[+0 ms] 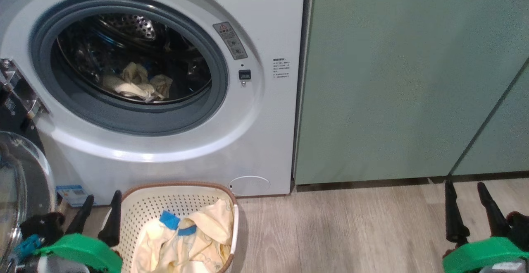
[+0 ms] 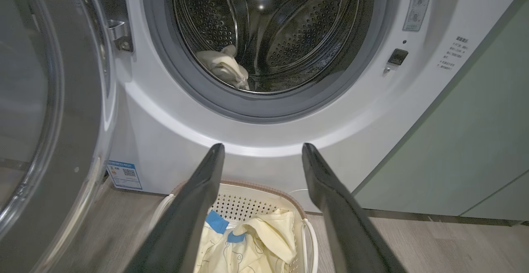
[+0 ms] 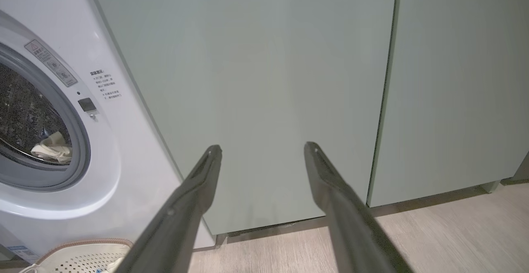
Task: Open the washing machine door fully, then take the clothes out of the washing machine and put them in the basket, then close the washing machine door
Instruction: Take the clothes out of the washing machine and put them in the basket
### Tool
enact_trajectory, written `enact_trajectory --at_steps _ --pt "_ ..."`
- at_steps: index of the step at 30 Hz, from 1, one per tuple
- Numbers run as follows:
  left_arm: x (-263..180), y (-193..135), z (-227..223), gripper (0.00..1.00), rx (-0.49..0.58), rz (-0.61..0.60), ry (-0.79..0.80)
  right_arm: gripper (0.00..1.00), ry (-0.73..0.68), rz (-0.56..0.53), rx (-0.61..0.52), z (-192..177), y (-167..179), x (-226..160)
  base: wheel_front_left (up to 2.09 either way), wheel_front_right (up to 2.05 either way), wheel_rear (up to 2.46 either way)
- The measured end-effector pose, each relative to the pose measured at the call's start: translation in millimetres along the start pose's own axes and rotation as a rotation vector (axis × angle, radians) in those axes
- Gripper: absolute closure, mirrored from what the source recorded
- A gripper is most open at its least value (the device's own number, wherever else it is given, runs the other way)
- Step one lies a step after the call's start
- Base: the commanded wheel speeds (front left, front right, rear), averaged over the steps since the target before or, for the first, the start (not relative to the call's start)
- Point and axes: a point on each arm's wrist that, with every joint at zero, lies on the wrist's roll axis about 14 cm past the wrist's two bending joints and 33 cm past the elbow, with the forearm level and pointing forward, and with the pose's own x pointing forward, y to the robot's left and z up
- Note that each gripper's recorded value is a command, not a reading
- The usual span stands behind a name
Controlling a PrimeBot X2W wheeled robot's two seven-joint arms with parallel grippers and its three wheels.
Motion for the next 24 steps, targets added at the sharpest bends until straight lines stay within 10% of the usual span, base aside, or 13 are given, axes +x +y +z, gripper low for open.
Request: enact_trajectory --at_steps 24 --pt "-19 11 -5 0.00 -0.013 0.035 0.011 0.00 0.009 0.034 -0.058 -2 5 -3 0.00 0.00 0.00"
